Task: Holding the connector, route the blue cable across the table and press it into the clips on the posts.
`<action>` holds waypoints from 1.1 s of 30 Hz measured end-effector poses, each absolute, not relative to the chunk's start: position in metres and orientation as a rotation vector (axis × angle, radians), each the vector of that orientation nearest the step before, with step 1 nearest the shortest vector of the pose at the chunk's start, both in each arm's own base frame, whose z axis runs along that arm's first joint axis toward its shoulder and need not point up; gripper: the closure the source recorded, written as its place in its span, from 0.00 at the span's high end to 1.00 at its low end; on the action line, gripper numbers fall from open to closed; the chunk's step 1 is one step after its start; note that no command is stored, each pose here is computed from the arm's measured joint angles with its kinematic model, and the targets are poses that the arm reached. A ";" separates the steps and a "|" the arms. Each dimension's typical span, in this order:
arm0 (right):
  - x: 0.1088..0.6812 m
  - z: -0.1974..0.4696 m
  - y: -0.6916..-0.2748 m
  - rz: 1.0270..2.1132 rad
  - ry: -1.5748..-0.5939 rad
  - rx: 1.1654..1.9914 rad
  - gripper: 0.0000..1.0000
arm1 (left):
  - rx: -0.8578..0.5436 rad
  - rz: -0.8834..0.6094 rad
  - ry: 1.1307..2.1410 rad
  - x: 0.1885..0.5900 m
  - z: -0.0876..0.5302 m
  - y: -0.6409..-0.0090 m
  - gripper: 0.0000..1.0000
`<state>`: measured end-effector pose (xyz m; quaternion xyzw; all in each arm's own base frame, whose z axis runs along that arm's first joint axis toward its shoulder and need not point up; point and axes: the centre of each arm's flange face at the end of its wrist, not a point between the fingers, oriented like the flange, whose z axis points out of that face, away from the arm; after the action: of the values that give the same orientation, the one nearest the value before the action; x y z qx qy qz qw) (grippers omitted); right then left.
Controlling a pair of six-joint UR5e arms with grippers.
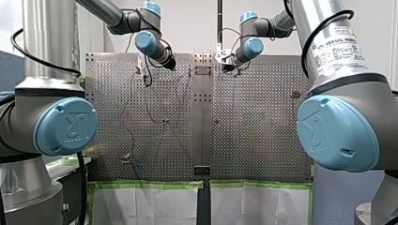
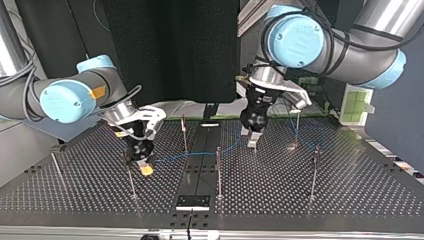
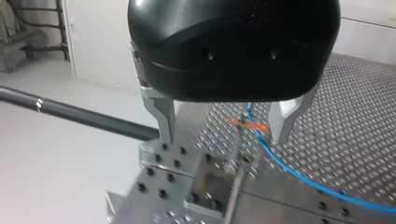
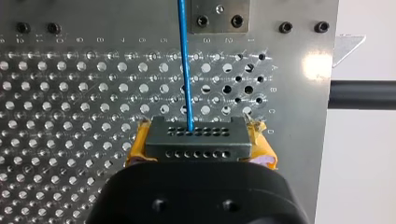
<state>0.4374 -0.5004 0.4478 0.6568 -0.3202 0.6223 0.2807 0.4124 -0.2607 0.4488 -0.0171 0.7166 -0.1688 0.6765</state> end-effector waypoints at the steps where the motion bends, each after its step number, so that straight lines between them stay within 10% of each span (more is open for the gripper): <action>1: 0.437 0.448 -0.500 1.668 -0.858 1.760 0.00 | -0.034 -0.383 1.604 0.407 0.454 -0.261 1.00; 33: 0.437 0.448 -0.501 1.676 -0.856 1.764 0.00 | 0.008 -0.374 1.589 0.381 0.478 -0.344 1.00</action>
<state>0.4374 -0.5006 0.4476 0.6572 -0.3188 0.6241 0.2774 0.3811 -0.3438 0.4780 0.0036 0.7092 -0.1671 0.6849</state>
